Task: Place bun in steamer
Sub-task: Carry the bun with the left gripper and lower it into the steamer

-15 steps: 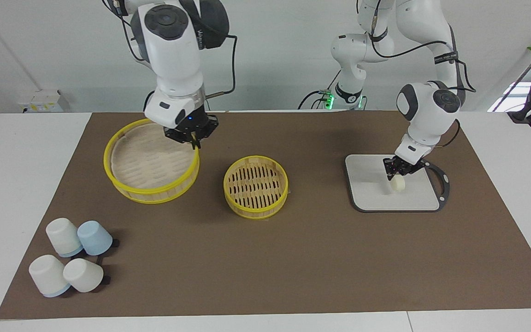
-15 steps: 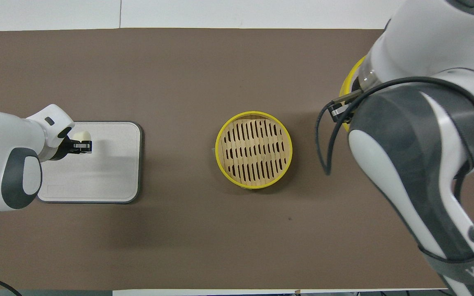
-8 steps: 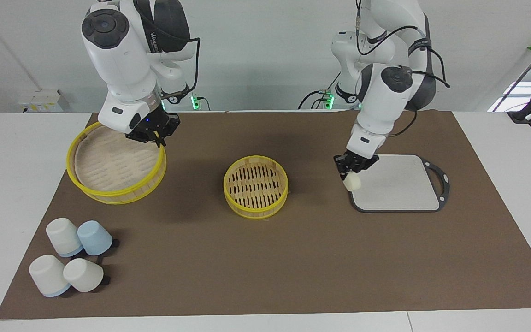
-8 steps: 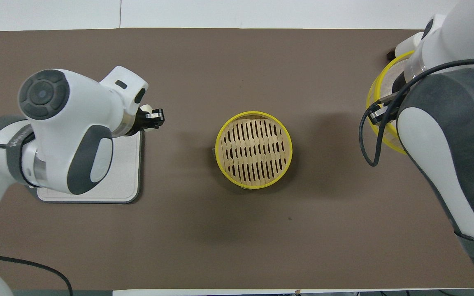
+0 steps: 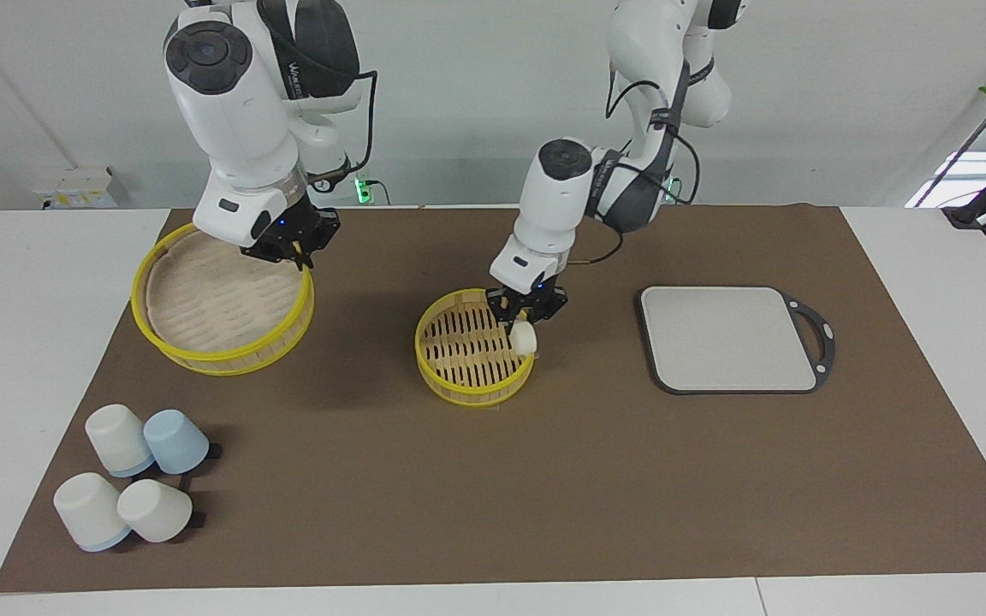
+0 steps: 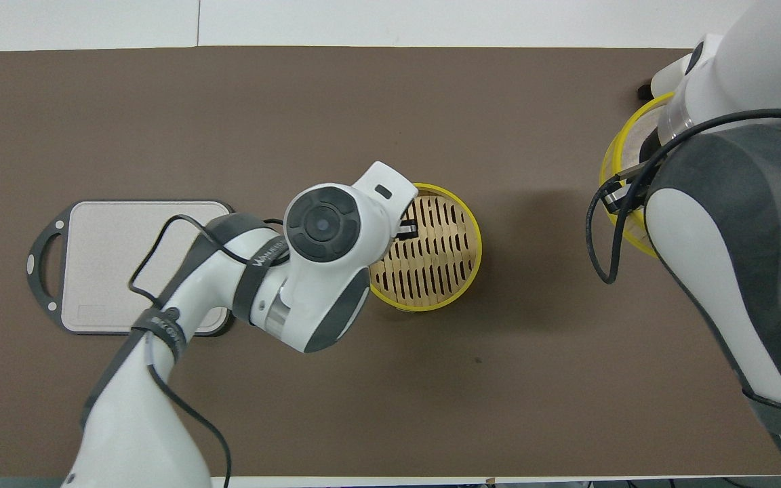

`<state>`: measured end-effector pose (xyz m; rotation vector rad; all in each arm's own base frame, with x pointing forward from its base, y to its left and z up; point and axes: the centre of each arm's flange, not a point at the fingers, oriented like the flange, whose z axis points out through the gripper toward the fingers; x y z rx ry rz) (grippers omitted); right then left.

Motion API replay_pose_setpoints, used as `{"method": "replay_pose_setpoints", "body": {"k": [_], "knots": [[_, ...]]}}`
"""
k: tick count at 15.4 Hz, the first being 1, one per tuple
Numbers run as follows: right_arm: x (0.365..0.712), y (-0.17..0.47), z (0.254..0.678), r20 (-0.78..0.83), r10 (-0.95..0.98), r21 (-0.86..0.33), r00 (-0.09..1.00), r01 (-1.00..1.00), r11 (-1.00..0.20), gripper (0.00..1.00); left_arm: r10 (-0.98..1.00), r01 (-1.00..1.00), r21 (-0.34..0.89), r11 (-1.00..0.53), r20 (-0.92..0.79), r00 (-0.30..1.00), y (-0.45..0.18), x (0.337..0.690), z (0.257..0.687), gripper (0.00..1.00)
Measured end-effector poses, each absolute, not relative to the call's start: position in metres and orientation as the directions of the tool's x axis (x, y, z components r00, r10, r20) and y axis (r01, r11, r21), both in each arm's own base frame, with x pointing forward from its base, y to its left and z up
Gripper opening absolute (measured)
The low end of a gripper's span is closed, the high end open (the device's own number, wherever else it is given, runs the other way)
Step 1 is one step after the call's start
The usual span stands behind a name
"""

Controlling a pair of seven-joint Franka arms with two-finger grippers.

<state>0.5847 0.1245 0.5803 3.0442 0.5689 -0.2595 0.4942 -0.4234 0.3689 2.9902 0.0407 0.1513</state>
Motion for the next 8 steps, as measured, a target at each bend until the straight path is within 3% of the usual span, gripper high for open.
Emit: {"method": "replay_pose_setpoints", "body": {"k": [3, 5, 6, 8], "knots": [[0.585, 0.126, 0.58, -0.162, 0.358, 0.002, 0.919, 0.363, -0.932, 0.08, 0.008, -0.006, 0.137, -0.991, 0.101, 0.995, -0.448, 0.484, 0.325, 0.33], [0.586, 0.127, 0.579, -0.16, 0.359, 0.002, 0.919, 0.364, -0.931, 0.08, 0.008, -0.007, 0.139, -0.99, 0.109, 0.994, -0.448, 0.486, 0.327, 0.33], [0.586, 0.127, 0.579, -0.16, 0.359, 0.002, 0.919, 0.364, -0.931, 0.08, 0.008, -0.007, 0.138, -0.99, 0.111, 0.994, -0.448, 0.487, 0.327, 0.4], [0.585, 0.128, 0.579, -0.16, 0.361, 0.002, 0.919, 0.366, -0.931, 0.08, 0.009, -0.007, 0.136, -0.991, 0.111, 0.994, -0.447, 0.488, 0.327, 0.43]]}}
